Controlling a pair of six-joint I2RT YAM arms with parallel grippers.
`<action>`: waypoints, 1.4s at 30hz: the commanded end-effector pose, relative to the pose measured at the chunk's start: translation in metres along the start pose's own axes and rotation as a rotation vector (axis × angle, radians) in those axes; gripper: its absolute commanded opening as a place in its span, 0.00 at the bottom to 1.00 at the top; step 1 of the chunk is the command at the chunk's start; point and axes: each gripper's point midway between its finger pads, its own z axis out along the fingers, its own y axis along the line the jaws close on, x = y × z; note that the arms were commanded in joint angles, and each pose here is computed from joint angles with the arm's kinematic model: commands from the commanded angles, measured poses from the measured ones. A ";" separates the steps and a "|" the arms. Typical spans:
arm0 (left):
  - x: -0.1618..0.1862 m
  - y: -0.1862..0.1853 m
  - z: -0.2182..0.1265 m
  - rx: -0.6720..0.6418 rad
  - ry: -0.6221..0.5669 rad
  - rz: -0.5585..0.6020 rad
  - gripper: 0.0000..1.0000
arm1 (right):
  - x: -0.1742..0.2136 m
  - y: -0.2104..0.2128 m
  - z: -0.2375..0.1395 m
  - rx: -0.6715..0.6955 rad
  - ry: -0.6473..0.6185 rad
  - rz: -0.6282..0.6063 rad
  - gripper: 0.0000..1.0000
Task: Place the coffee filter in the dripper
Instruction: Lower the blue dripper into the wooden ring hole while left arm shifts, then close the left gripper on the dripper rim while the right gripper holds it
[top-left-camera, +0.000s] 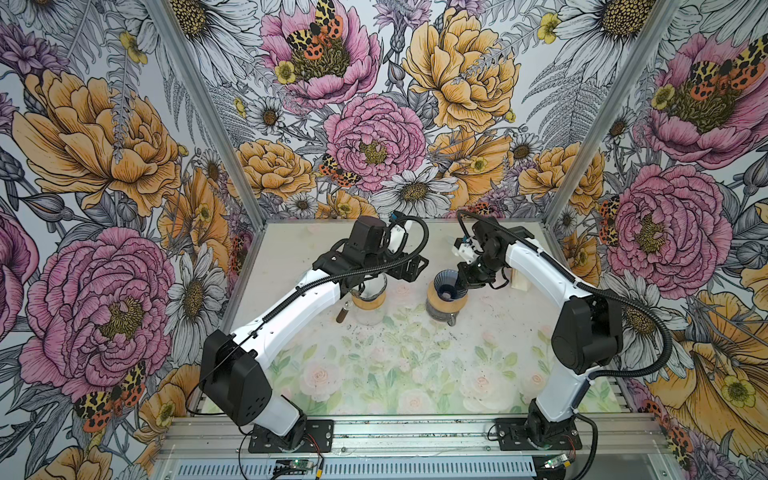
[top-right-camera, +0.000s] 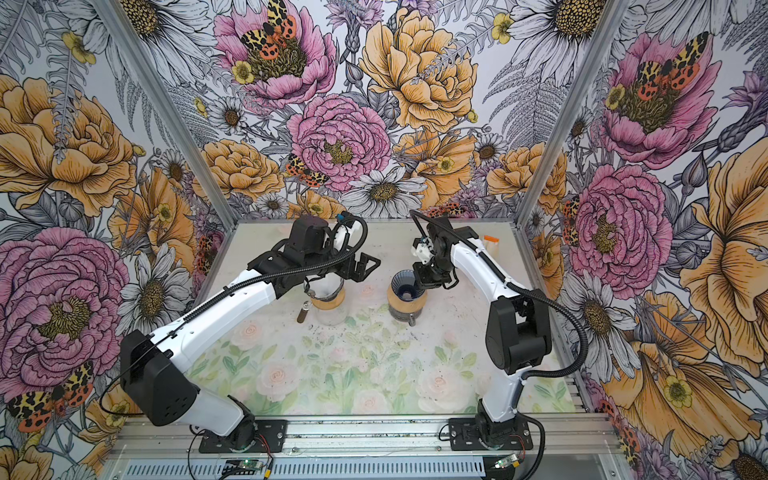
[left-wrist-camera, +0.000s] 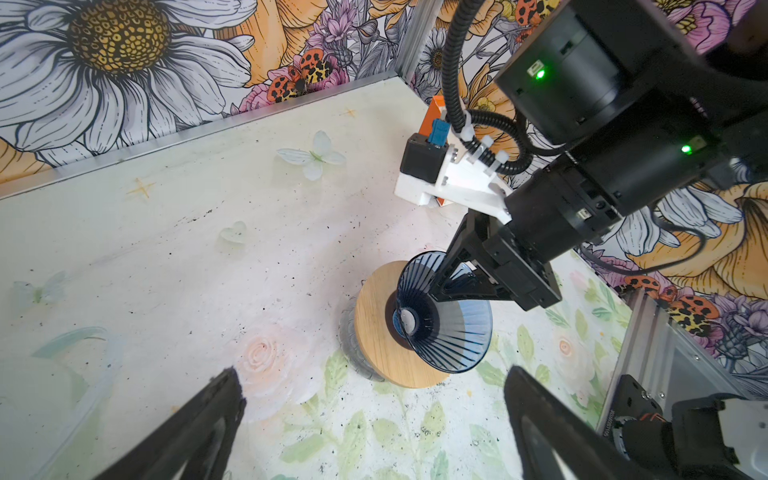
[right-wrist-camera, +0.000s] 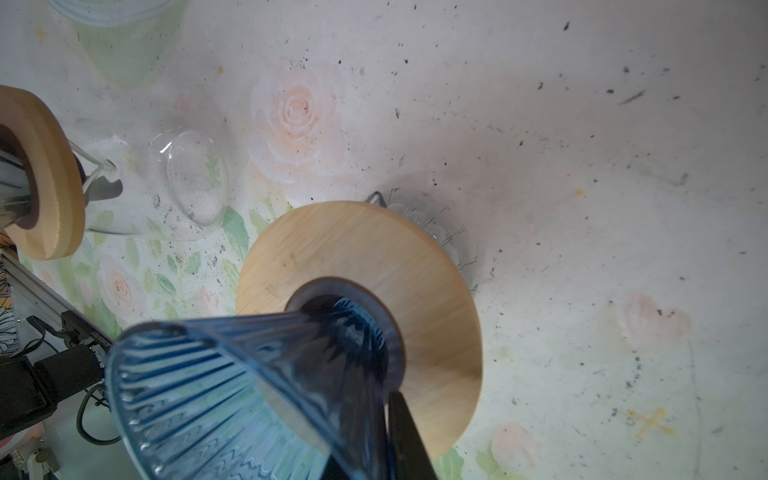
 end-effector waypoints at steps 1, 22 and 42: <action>-0.006 -0.006 -0.005 0.001 -0.010 -0.021 0.99 | -0.012 0.009 -0.026 0.017 -0.100 -0.021 0.18; 0.020 -0.026 0.018 -0.012 0.112 -0.175 0.68 | -0.012 0.000 -0.072 0.145 -0.362 0.016 0.26; 0.048 -0.043 0.071 0.070 0.243 -0.232 0.43 | -0.012 -0.002 -0.046 0.093 -0.343 0.045 0.23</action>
